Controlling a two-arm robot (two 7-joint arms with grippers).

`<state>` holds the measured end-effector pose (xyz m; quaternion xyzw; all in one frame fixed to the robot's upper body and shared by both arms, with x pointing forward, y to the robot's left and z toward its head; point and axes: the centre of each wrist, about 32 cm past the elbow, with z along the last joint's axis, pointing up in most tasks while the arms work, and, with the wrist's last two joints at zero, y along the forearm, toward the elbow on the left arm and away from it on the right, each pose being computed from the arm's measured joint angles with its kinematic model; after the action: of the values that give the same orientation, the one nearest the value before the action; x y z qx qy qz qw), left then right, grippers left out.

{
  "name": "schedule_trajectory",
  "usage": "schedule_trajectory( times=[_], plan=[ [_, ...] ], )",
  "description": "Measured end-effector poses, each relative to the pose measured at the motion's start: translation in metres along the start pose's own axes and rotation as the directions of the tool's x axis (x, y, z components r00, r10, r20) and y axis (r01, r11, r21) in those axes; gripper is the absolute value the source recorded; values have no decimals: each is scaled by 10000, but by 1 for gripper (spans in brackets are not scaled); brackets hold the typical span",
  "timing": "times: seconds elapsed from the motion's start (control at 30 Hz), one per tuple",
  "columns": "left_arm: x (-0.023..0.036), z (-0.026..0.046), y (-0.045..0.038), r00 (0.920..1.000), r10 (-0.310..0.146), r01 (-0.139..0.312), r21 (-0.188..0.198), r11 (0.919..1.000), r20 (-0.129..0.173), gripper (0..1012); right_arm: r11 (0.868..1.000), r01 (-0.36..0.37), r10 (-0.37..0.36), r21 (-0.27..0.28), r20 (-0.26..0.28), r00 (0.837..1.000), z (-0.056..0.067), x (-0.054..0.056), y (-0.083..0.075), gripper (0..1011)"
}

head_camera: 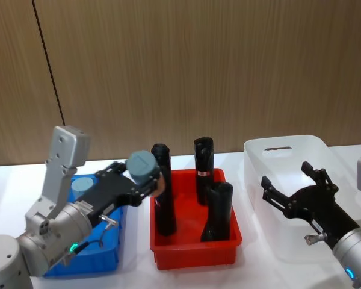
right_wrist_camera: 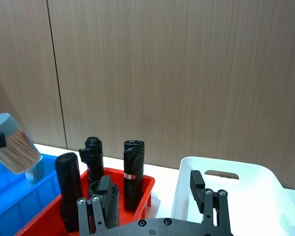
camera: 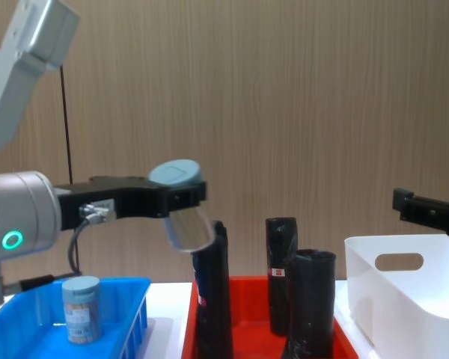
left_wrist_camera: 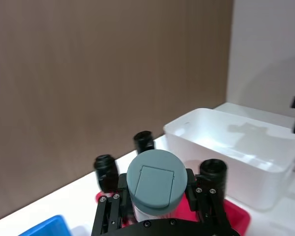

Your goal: Pick the cotton swabs from the blue box and place them into the white box.

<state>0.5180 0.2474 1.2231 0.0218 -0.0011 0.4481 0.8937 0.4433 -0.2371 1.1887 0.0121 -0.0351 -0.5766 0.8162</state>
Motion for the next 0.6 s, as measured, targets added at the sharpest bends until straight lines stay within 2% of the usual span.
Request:
schedule_trajectory(
  times=[0.03,0.07,0.1,0.17,0.27,0.37,0.4,0.5,0.6],
  plan=[
    [2,-2,-9,10000,-78,78,0,10000,-4,664,10000,0,0,1,1,10000,0,0,0,1002],
    [8,-5,-28,9994,-351,351,-7,9994,-12,664,10000,0,0,1,1,10000,0,0,0,1002],
    [8,-5,-28,9994,-351,351,-7,9994,-12,664,10000,0,0,0,1,10000,0,0,0,1002],
    [18,-9,-70,9963,-863,863,-6,9963,5,664,10000,0,0,1,1,10000,0,0,0,1002],
    [28,-12,-101,9922,-1245,1245,1,9922,39,664,10000,0,0,1,0,10000,0,0,0,1002],
    [42,-15,-147,9852,-1713,1712,19,9852,89,664,10000,0,0,1,1,10000,0,0,0,1002],
    [51,-19,-169,9801,-1982,1982,31,9802,112,664,10000,-1,1,1,1,10000,0,0,0,1002],
    [69,-22,-202,9726,-2321,2320,58,9727,147,664,10000,0,0,1,1,10000,0,0,0,1002],
    [93,-26,-244,9598,-2800,2799,109,9600,194,664,10000,0,0,1,0,10000,0,0,0,1002]
  ],
)
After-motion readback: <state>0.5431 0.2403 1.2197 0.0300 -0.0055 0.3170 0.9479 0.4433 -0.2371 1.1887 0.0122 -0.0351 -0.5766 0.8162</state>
